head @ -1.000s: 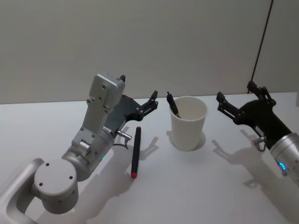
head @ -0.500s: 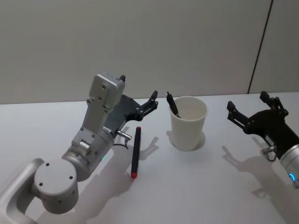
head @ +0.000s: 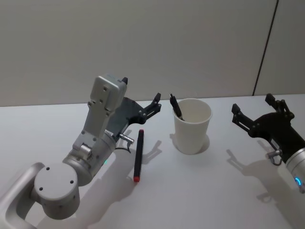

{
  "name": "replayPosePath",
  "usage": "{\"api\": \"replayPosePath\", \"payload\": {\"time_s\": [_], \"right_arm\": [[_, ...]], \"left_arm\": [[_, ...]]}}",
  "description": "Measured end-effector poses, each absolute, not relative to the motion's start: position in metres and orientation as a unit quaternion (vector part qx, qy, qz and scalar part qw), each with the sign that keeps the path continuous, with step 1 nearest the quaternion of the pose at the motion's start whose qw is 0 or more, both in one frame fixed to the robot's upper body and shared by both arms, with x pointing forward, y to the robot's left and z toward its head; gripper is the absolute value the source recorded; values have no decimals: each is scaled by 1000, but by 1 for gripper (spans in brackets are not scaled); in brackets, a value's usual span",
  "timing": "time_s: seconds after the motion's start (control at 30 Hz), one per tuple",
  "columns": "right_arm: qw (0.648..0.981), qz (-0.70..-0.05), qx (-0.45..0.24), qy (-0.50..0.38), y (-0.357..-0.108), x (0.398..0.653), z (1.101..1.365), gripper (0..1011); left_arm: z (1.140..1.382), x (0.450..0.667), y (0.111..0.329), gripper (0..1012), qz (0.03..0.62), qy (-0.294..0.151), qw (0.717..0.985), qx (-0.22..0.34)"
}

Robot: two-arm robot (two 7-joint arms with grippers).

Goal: Place the pen into the pen holder.

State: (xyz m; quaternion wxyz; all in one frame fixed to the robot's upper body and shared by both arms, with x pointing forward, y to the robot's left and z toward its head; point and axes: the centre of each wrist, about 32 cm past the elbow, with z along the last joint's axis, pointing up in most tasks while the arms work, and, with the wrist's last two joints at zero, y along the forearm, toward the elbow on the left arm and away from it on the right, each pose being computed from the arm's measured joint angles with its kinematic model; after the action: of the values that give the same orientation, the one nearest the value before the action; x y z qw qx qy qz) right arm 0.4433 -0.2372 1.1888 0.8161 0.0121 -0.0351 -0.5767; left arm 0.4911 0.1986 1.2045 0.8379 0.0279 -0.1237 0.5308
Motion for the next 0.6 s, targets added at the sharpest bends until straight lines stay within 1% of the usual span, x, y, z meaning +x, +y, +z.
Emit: {"api": "replayPosePath", "payload": {"time_s": [0.23,0.6], "right_arm": [[816,-577,12,-35,-237,443,1189,1001],[816,-577,12,-35,-237,443,1189,1001]], "left_arm": [[1207,485,200,1001,531,-111,840,26],[1210,465,202,1001,540,-86,837,33]]}}
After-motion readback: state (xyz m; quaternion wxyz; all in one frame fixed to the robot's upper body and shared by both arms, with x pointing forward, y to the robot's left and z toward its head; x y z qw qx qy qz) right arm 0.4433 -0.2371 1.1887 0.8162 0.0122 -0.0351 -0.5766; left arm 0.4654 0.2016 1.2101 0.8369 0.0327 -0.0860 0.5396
